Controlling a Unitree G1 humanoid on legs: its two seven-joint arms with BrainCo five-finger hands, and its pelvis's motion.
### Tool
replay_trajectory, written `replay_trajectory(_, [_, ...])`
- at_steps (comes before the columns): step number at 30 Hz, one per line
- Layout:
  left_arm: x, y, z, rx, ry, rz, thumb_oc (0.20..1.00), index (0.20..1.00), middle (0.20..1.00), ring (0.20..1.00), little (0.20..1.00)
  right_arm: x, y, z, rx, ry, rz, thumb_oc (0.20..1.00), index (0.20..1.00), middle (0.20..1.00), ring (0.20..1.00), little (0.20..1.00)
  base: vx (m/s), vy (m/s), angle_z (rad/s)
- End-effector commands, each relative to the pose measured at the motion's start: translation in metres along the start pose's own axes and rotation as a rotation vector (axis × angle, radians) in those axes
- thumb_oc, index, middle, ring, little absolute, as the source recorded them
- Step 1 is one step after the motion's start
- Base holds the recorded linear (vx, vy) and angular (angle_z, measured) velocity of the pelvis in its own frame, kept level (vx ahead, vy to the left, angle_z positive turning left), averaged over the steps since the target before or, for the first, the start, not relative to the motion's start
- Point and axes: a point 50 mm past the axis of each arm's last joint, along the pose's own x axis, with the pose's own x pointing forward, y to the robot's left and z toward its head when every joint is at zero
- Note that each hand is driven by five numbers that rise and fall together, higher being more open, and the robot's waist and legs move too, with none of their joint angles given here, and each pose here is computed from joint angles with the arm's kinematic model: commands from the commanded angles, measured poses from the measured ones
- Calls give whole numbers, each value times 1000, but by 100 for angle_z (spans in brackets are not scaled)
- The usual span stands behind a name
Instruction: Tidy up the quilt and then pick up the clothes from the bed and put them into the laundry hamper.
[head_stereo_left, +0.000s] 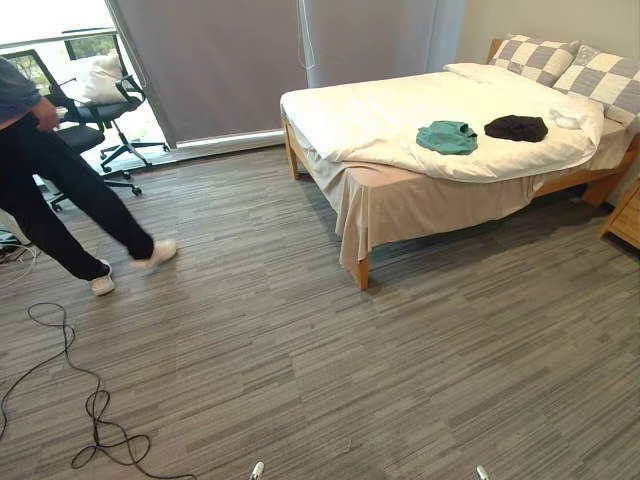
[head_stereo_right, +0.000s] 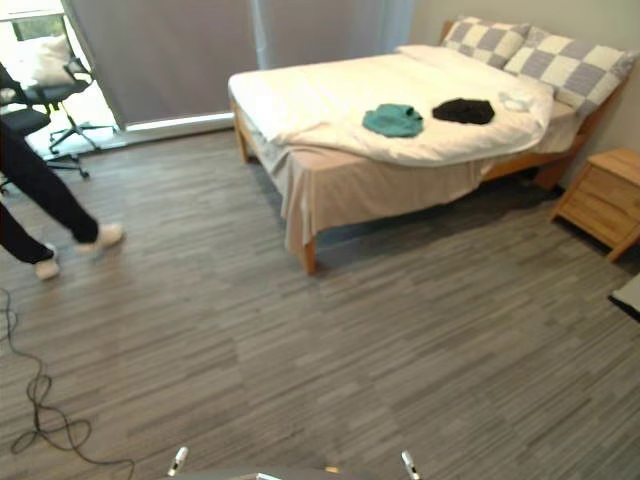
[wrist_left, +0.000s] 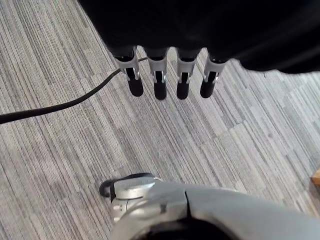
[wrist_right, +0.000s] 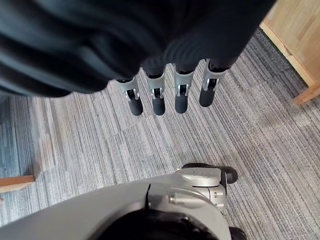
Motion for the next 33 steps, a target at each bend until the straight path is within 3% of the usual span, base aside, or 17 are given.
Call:
replay_trajectory(1, [19,1,64,-253,8,245,1000,1000,1000,1000,1000,18,-7,60,126,37,-67,1000,1000,1000,1000,1000,26,-9,10])
replay_trajectory(18, [18,-2,37,-223,136,193,1000,1000,1000,1000,1000,18,-15,55,26,66,-149,1000,1000,1000,1000,1000,87,85,1])
replay_trajectory(26, [17,8,33,-120,139,208,1000,1000,1000,1000,1000,18,-16,59,86,40,-142,1000,1000,1000,1000,1000,124,83,10])
replay_trajectory(28, [17,24,41,-88,104,242,1000,1000,1000,1000,1000,19,-20,80,86,-10,-123,1000,1000,1000,1000,1000,853,-342,-1])
replay_trajectory(33, [14,20,21,-66,169,230,1000,1000,1000,1000,1000,18,-21,69,71,25,-116,1000,1000,1000,1000,1000,824,-222,-30])
